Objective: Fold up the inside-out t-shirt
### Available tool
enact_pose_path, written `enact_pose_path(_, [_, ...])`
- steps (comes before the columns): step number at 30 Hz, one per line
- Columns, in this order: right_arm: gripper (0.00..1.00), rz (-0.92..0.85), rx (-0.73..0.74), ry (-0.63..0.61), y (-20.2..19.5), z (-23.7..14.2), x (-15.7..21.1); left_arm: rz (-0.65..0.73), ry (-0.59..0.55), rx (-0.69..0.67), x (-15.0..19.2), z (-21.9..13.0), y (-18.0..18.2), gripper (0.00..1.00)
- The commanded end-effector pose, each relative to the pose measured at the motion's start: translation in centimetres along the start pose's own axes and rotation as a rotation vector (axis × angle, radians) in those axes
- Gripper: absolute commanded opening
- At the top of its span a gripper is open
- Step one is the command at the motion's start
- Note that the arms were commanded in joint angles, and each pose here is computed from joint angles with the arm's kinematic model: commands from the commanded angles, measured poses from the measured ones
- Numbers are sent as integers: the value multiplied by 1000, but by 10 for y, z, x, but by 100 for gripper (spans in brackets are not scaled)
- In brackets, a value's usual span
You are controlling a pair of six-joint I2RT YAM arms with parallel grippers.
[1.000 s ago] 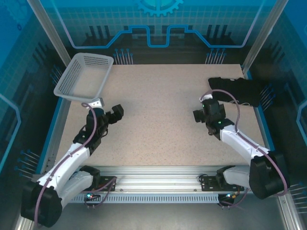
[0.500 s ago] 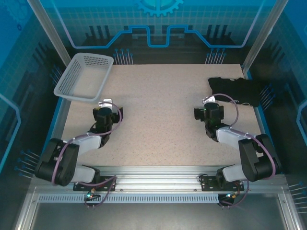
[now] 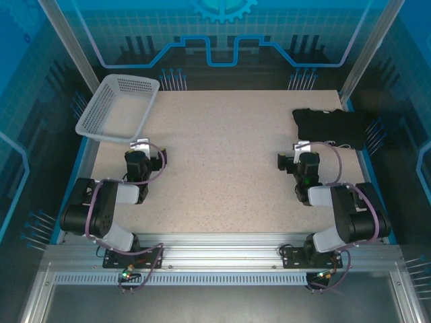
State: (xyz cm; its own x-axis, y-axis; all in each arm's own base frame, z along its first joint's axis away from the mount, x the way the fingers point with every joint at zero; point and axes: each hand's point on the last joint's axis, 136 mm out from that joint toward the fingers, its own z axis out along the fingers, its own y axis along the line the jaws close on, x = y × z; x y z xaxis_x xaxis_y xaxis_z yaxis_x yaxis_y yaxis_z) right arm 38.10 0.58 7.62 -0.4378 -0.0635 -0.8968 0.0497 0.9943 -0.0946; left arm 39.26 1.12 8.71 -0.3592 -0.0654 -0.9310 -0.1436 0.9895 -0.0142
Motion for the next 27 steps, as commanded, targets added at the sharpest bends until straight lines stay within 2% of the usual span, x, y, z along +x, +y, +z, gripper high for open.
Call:
enact_pose_path(1, [100, -13, -72, -73, 11, 4, -26, -25, -38, 43, -9, 0, -5, 99])
enact_pose_path(27, [100, -16, -70, -65, 11, 5, -25, -25, -40, 41, -9, -1, -5, 99])
